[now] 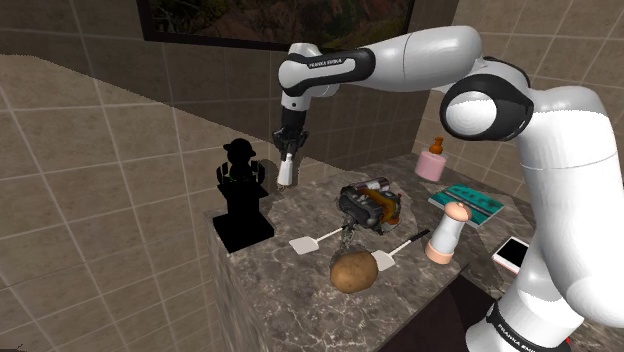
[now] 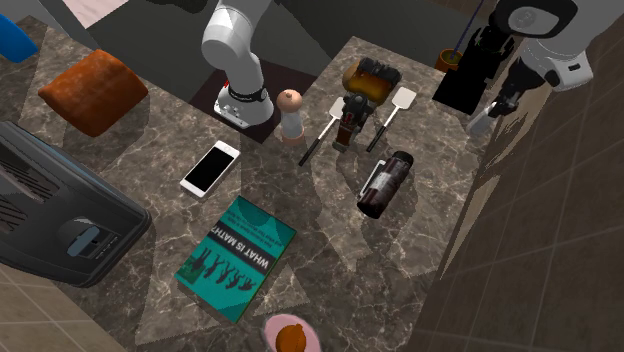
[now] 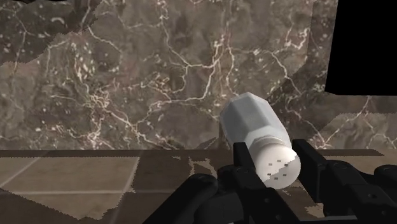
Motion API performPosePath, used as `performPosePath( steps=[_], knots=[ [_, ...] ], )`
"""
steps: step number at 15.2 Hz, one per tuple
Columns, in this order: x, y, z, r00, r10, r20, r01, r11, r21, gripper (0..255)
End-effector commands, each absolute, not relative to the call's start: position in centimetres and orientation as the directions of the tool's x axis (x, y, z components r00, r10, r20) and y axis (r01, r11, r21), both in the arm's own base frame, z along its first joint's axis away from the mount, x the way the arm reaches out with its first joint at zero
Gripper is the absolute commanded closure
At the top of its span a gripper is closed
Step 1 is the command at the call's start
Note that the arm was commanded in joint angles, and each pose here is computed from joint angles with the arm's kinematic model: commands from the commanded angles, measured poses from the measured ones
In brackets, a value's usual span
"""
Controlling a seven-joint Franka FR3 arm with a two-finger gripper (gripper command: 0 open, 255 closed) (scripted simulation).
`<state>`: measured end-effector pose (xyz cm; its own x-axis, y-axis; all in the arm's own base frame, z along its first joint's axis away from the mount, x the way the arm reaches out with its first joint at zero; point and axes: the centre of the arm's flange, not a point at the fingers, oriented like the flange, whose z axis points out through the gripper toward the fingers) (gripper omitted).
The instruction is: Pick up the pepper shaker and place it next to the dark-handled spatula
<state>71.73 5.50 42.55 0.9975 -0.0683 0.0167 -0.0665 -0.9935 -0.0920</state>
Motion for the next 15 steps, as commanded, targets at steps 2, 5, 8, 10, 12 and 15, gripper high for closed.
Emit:
performPosePath(
  steps=[2,5,8,10,12,15],
  knots=[
    [71.8,5.6,41.0,0.998,-0.068,0.017,-0.067,-0.994,-0.092,255],
    [71.8,5.6,39.4,0.998,-0.068,0.017,-0.067,-0.994,-0.092,255],
    [71.8,5.6,37.8,0.998,-0.068,0.017,-0.067,-0.994,-0.092,255],
    [71.8,5.6,36.8,0.998,-0.068,0.017,-0.067,-0.994,-0.092,255],
    [71.8,5.6,35.7,0.998,-0.068,0.017,-0.067,-0.994,-0.092,255],
    [71.8,5.6,35.1,0.998,-0.068,0.017,-0.067,-0.994,-0.092,255]
  ],
)
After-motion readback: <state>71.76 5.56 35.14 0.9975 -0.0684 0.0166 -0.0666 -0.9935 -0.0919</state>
